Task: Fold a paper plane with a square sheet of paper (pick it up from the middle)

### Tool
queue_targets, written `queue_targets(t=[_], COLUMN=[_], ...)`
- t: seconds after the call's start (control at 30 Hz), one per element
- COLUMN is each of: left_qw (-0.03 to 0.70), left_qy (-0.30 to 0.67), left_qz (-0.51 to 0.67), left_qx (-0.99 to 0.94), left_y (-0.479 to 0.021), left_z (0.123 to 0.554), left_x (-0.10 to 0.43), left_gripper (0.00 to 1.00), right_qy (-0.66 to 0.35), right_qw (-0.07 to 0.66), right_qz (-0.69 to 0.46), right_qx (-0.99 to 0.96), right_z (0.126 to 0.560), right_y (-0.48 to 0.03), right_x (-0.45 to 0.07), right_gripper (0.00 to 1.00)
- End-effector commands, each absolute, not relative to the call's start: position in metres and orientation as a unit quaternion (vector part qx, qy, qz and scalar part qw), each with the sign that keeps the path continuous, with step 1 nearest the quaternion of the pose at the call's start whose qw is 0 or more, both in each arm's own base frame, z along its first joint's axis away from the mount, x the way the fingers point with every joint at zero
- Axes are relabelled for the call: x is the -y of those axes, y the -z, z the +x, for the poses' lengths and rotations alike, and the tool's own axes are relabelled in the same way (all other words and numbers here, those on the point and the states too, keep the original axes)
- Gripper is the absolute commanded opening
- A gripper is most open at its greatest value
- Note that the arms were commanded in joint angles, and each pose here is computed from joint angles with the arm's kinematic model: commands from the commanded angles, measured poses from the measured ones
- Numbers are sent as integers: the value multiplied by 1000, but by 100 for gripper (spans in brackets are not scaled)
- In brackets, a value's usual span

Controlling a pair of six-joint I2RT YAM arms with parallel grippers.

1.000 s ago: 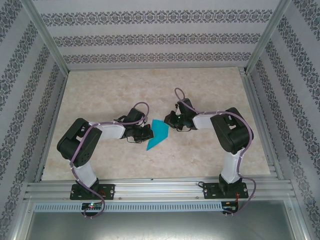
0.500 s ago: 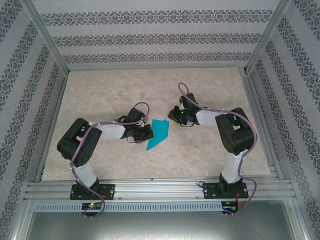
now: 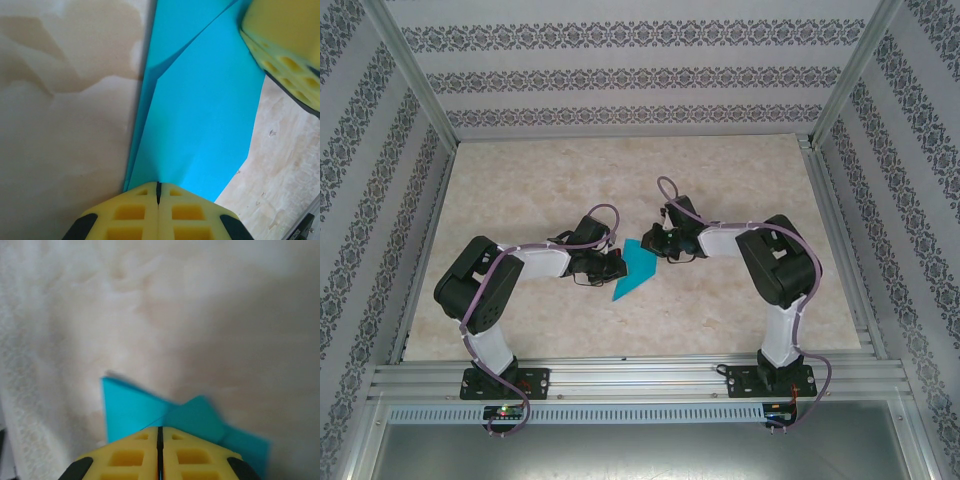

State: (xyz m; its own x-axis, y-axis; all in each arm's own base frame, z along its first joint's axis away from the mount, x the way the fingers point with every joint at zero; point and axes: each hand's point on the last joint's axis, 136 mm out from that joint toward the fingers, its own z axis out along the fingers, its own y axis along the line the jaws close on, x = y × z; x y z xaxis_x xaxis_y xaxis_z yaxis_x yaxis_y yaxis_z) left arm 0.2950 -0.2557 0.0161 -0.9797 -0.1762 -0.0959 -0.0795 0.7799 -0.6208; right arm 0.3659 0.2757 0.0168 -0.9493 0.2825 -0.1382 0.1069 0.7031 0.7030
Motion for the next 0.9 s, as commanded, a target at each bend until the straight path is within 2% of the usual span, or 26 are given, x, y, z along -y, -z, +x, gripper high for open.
queue_targets(t=[0.0, 0.2, 0.4, 0.57, 0.87], left_qw=[-25, -26, -26, -26, -24], left_qy=[200, 199, 200, 204, 208], left_qz=[-94, -94, -94, -92, -89], left_qx=[-975, -975, -975, -974, -974], left_y=[39, 40, 40, 39, 37], left_z=[237, 236, 237, 238, 240], left_x=[210, 209, 210, 212, 214], left_gripper=[1, 1, 0, 1, 1], right_qy=[-334, -315, -353, -376, -430], right_qw=[133, 156, 175, 181, 113], right_qz=[139, 165, 138, 110, 87], right_qx=[-923, -922, -909, -902, -891], right_z=[377, 397, 403, 390, 350], right_y=[5, 3, -34, -61, -39], right_x=[-249, -220, -231, -251, -301], right_gripper=[9, 9, 10, 11, 8])
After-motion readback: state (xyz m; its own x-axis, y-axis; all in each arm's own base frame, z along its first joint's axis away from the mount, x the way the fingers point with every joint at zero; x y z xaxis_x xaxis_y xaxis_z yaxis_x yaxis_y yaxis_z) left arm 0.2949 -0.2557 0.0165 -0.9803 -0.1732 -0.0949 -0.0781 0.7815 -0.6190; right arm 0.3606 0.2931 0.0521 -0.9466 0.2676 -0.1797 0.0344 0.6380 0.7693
